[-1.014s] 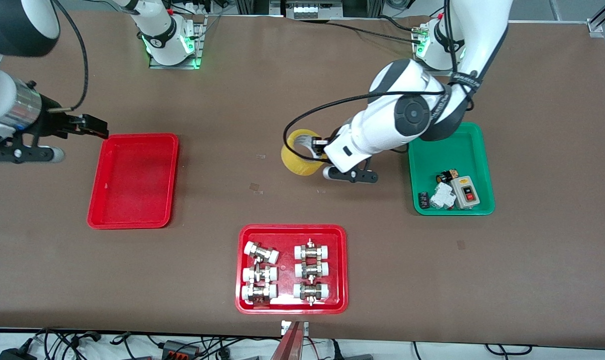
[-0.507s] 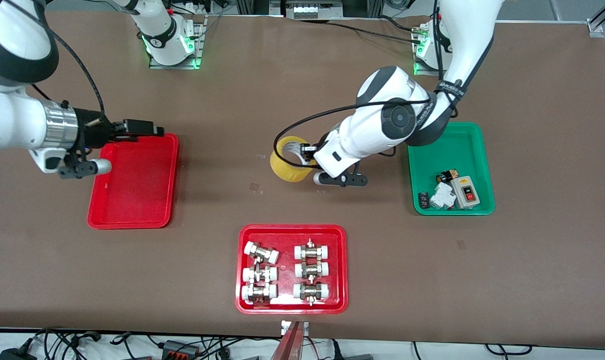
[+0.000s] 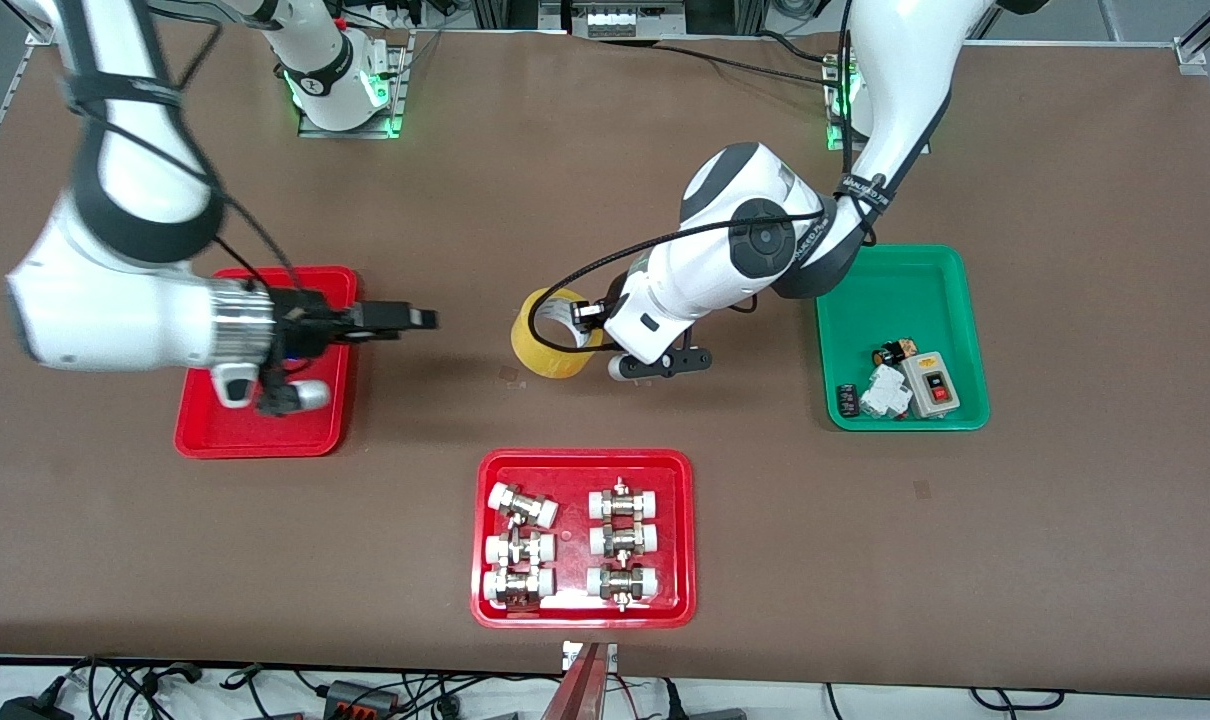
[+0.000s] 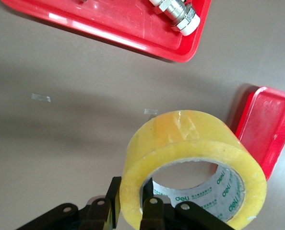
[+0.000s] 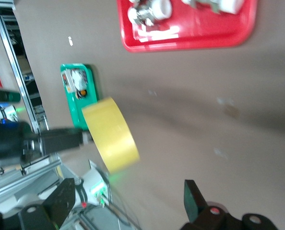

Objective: Left arm passes tape to right arm into tray

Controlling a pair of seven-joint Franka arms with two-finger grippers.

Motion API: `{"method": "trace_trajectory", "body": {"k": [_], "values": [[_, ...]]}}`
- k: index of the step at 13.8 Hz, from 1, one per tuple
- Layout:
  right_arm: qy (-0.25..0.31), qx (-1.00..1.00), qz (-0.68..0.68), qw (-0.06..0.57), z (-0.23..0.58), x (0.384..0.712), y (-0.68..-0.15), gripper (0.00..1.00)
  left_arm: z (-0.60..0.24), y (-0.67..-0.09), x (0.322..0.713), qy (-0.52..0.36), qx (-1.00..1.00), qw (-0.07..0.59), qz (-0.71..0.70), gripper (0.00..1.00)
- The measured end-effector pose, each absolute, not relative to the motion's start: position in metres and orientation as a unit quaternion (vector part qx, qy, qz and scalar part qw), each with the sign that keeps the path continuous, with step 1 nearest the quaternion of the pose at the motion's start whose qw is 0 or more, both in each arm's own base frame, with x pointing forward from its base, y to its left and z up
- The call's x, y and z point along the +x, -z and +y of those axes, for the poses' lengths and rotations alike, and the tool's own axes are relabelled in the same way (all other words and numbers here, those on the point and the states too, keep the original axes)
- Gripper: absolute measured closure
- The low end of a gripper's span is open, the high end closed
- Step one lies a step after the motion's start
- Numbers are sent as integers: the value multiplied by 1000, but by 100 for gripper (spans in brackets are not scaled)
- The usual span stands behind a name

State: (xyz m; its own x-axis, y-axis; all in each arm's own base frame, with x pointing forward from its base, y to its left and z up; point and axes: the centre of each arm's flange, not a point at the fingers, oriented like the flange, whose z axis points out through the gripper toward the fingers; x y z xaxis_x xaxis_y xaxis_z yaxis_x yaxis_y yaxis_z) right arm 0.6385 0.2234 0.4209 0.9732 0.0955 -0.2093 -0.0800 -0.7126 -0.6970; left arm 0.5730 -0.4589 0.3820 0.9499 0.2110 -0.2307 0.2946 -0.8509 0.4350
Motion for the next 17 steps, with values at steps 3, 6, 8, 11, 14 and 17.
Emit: {"method": "trace_trajectory", "body": {"k": [3,6,8,11,14,17], "values": [[-83,-922,-6,379,273,638,-401,0,-469,-384,571,93,954,242,153,79],[-72,-924,-10,374,296,635,-391,0,-474,-382,568,95,954,242,152,79],[-71,-925,-12,374,299,634,-389,0,-473,-382,571,89,953,245,152,79],[-66,-924,-33,374,301,633,-385,0,-465,-382,581,54,963,245,102,79],[-63,-923,-56,374,303,633,-375,0,-457,-384,589,34,965,247,82,79],[-62,-923,-58,374,303,633,-375,0,-457,-386,593,12,966,250,70,79]]}}
